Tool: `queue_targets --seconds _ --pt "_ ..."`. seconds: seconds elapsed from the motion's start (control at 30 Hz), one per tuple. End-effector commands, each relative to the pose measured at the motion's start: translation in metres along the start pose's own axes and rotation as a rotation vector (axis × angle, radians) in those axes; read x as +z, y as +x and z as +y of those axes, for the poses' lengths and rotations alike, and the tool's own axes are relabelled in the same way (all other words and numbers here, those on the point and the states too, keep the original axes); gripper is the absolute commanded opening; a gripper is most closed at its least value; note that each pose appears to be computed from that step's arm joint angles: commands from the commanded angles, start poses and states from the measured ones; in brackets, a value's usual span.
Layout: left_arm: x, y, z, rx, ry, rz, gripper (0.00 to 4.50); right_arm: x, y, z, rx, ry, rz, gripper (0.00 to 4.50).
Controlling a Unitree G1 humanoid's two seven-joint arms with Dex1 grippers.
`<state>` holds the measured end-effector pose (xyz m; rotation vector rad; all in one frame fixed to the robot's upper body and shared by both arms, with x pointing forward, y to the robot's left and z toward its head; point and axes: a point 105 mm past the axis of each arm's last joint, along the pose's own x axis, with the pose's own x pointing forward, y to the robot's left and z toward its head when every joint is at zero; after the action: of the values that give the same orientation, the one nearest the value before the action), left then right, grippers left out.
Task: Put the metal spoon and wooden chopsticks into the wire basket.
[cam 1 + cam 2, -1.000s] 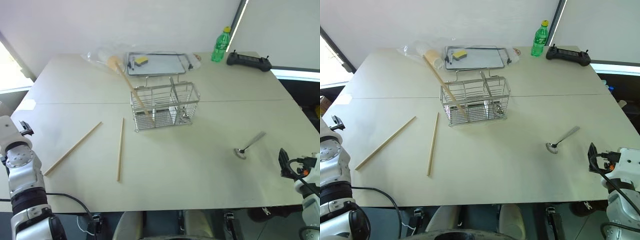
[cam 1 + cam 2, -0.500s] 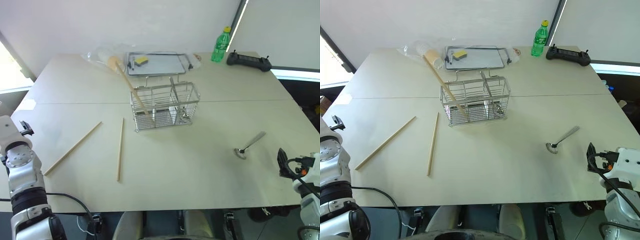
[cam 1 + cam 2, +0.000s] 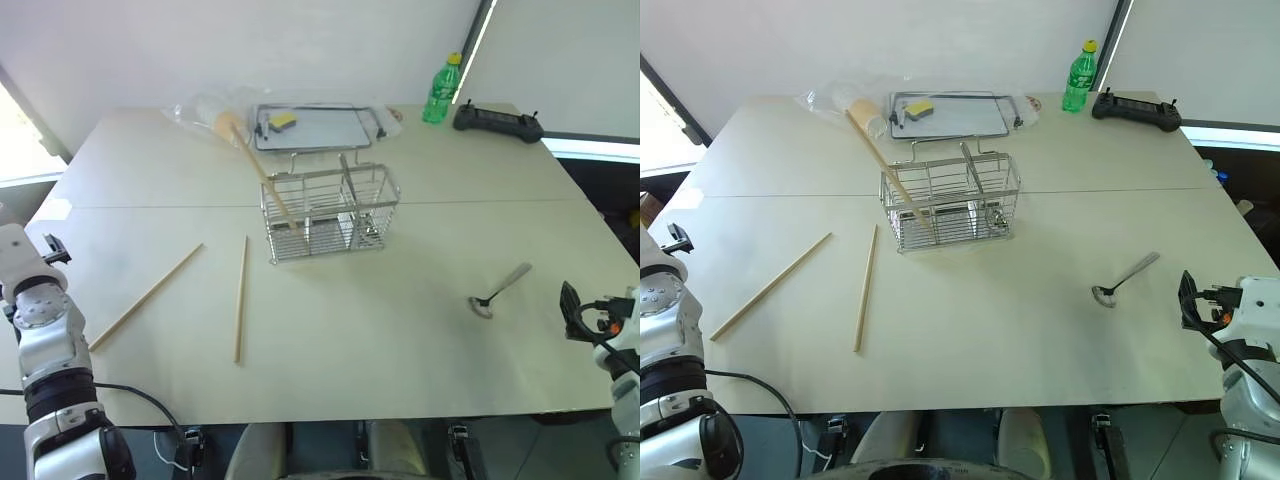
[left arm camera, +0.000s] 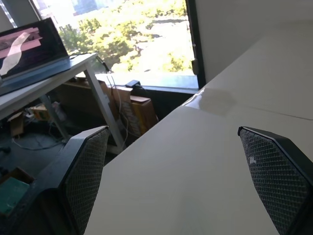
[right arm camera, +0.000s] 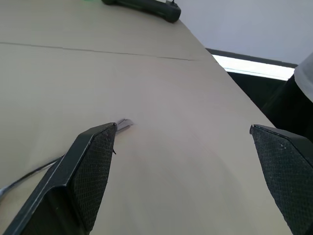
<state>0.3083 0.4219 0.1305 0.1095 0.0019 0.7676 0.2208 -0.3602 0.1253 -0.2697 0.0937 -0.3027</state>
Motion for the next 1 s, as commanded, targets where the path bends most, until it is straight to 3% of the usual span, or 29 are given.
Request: queue_targets --seconds 0.03,0.17,0.27,0.37,0.5,0.7,1.0 --pt "0.051 0.003 -0.062 -0.407 -0.142 -0.056 4.44 0.037 0.008 0.001 0.16 -0.243 -0.091 4.5" --pt "0.101 -0.036 -0.123 -0.925 -0.164 -0.096 4.44 0.059 0.016 0.014 0.429 -0.449 -0.112 4.5" --pt "0.127 -0.085 -0.151 -1.277 -0.05 -0.159 4.44 0.08 0.023 0.02 0.601 -0.573 -0.131 4.5" --pt "0.139 -0.136 -0.165 -1.583 0.009 -0.176 4.44 0.093 0.029 0.031 0.776 -0.686 -0.131 4.5" --pt "0.137 -0.19 -0.174 -1.888 0.135 -0.173 4.44 0.097 0.031 0.049 1.003 -0.787 -0.112 4.5" --pt "0.134 -0.237 -0.187 -2.13 0.229 -0.198 4.44 0.09 0.049 0.071 1.209 -0.958 -0.108 4.5" --pt "0.133 -0.259 -0.194 -2.195 0.228 -0.234 4.44 0.066 0.068 0.086 1.452 -1.293 -0.041 4.5"
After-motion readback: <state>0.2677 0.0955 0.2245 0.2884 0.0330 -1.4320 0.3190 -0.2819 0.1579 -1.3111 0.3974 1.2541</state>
